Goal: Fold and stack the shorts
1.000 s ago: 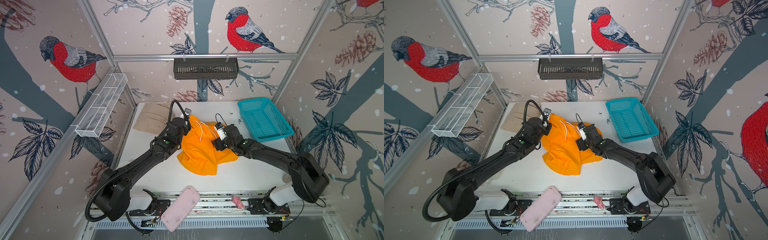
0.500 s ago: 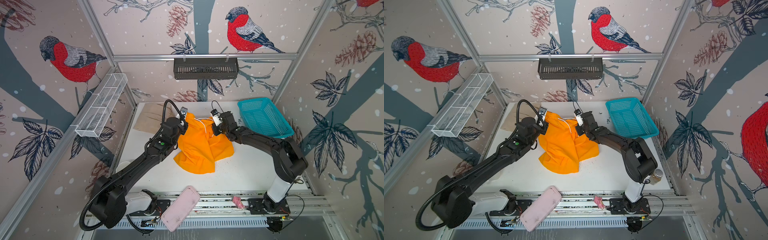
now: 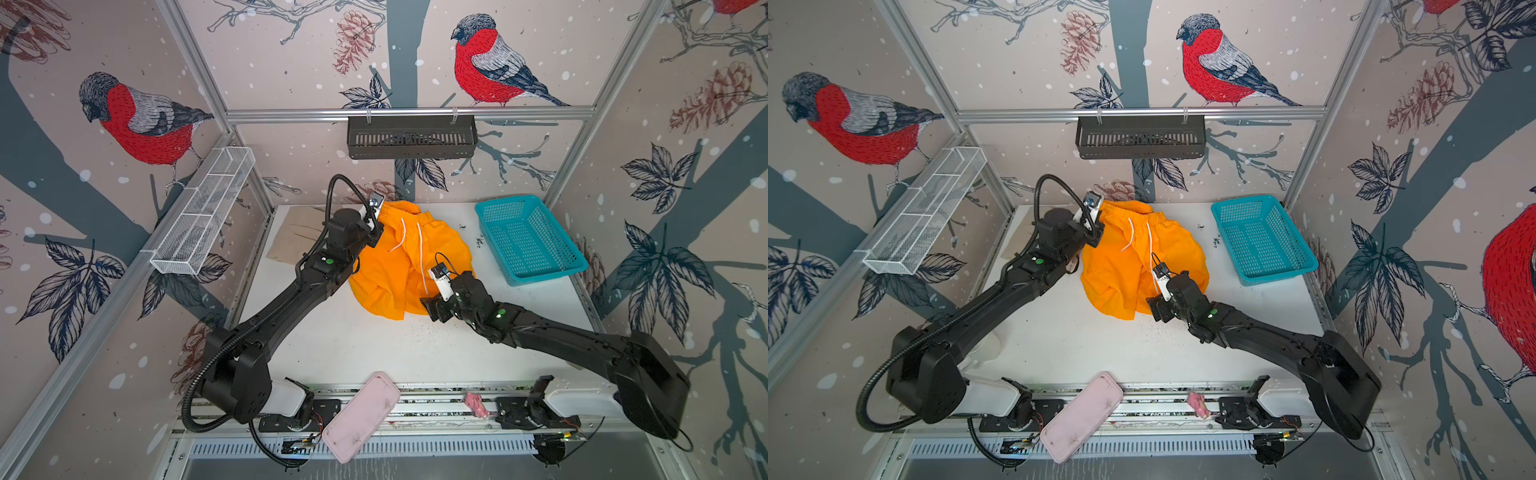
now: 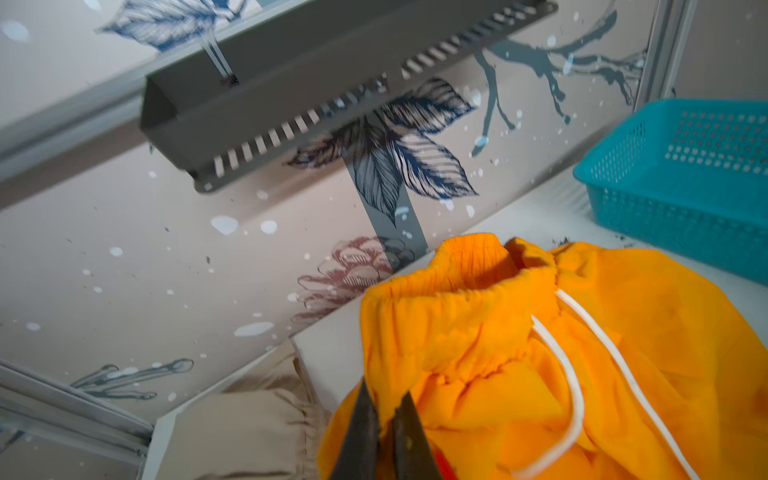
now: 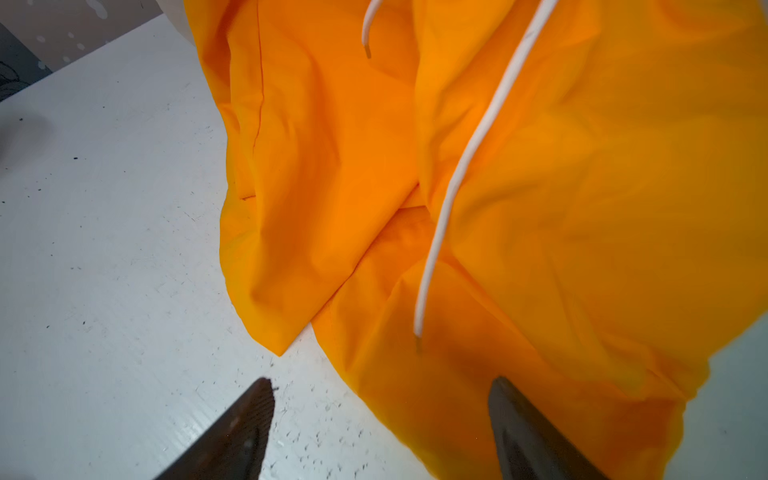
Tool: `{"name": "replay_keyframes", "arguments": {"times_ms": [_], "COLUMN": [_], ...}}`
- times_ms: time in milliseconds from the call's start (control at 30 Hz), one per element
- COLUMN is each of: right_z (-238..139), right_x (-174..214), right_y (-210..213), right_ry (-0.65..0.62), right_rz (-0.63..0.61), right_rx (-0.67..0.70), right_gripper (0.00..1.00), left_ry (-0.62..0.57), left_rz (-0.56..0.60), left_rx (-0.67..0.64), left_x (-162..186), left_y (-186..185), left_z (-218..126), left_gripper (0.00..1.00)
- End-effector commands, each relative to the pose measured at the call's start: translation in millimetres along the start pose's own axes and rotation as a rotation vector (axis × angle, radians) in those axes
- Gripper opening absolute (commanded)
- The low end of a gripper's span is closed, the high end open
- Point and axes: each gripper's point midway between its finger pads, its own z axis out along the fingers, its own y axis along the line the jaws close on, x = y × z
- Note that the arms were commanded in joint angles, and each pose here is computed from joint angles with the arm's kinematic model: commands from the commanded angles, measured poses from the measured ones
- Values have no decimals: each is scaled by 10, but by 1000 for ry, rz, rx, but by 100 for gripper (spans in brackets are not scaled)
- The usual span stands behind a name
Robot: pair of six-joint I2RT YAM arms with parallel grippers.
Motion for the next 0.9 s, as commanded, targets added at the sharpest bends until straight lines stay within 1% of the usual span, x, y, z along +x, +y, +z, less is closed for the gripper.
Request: {"name": "replay_keyframes", "arguments": {"times_ms": [0,100,167,267,333,400,533,600,700,867], "right_z": [-200,-315,-267,31,303,579,1139,1360,1628,1989], "right_x": [-367,-709,-822,-883,-917,-907,-784,-709,-746,-797], "right_y": [-145,-418,-673,-977,-1057,-1043,-951,-970,-991,-1027], "right_ry": [-139,-252,-251,-142,-44,39,176,220,246,288], "right_rz": [78,116,103,60,61,46,-52,-75,-100,-166], "right_rx": [-1,-52,-11,50,13,-35,-79,-89,-125,-136], "right_gripper": [86,86,86,86,86,87,88,88,88,89], "left_ry": [-48,-34,-28,-10,-8,3,30,45,73,78], "left_rz": [-43,-91,-118,-139,-159,-185,-258,-281,-293,-294], "left_rx": [-35,-54,-55,-37,3,38,66,65,65,53], "left_x": [159,469,604,772,832,909,1191,1325,1476,1489], "left_y": [0,-39,-70,-142,-232,-333,-488,-524,-558,-536], "left_z": [-92,-216,-299,-415,-501,-591,-747,-797,-843,-873], "left_gripper": [0,0,0,0,0,0,0,0,0,0]}}
